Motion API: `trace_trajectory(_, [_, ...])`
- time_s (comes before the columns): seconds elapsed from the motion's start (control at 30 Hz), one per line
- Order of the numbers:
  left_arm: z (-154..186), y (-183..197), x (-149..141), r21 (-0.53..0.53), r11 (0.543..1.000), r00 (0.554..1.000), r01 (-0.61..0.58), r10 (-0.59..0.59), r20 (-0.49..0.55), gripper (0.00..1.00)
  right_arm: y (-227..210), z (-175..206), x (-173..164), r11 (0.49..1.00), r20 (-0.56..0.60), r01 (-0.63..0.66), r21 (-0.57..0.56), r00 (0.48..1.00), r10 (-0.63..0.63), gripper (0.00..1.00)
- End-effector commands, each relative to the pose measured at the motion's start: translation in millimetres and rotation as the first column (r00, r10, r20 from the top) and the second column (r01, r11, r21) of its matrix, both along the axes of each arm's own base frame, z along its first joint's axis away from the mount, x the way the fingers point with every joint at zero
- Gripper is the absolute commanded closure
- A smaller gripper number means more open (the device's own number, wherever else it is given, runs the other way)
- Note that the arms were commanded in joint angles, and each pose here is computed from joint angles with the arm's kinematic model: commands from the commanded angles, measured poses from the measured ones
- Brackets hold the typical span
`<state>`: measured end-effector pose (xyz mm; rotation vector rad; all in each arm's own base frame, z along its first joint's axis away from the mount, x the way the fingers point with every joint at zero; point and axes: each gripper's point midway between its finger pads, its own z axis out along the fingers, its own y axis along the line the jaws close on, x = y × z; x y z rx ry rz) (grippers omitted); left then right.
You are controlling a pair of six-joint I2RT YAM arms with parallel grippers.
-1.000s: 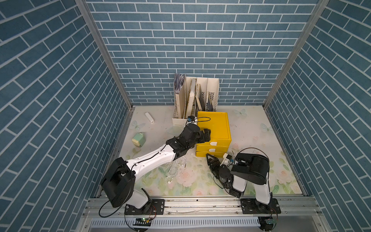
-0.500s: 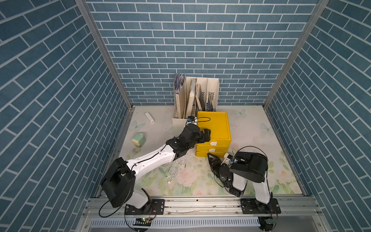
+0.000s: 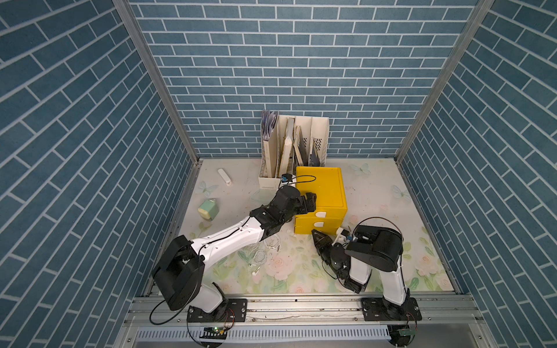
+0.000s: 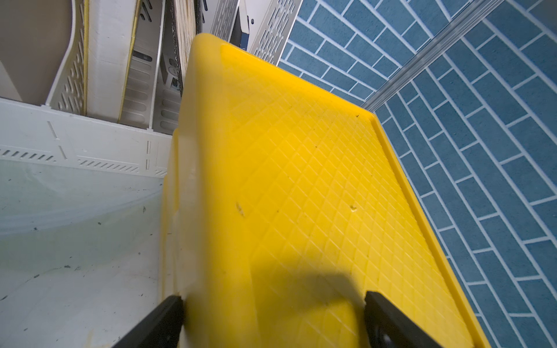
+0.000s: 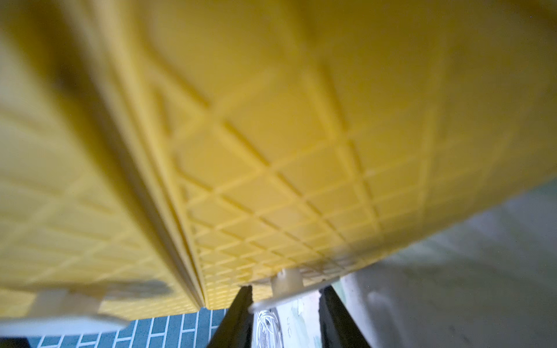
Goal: Place the wired earphones into the drawer by color
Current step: Adjust the storage box at the center of the board.
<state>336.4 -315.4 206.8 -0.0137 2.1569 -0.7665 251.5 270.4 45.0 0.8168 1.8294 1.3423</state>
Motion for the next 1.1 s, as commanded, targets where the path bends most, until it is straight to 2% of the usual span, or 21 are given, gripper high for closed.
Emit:
trace_trajectory(0.0, [-113, 33, -48, 0.294, 0.948, 0.952, 0.121, -0.028, -0.304, 0.03, -19, 33, 15, 0.991, 0.097, 0.080, 0.104, 0.991, -0.090, 0.67])
trace_trajectory(0.37, [-113, 32, -46, 0.295, 0.948, 0.953, 0.118, -0.024, -0.303, 0.03, -22, 41, -14, 0.993, 0.090, 0.041, 0.107, 0.995, -0.051, 0.72])
trace_trajectory(0.6, [-116, 33, -46, 0.301, 0.946, 0.952, 0.117, -0.021, -0.305, 0.03, -23, 44, -31, 0.994, 0.085, 0.022, 0.111, 0.996, -0.031, 0.72])
trace_trajectory(0.63, [-117, 32, -46, 0.300, 0.947, 0.951, 0.118, -0.021, -0.307, 0.03, -25, 45, -30, 0.993, 0.086, 0.031, 0.111, 0.995, -0.040, 0.69])
trace_trajectory(0.77, [-118, 33, -47, 0.299, 0.947, 0.951, 0.118, -0.020, -0.310, 0.03, -28, 52, -23, 0.993, 0.109, 0.034, 0.111, 0.993, -0.046, 0.46])
trace_trajectory(0.83, [-118, 33, -48, 0.298, 0.947, 0.951, 0.117, -0.020, -0.310, 0.03, -25, 55, -19, 0.993, 0.121, 0.025, 0.114, 0.992, -0.039, 0.40])
trace_trajectory(1.07, [-115, 28, -44, 0.291, 0.949, 0.952, 0.124, -0.030, -0.305, 0.03, -34, 60, -13, 0.995, 0.140, 0.009, 0.096, 0.990, -0.023, 0.38])
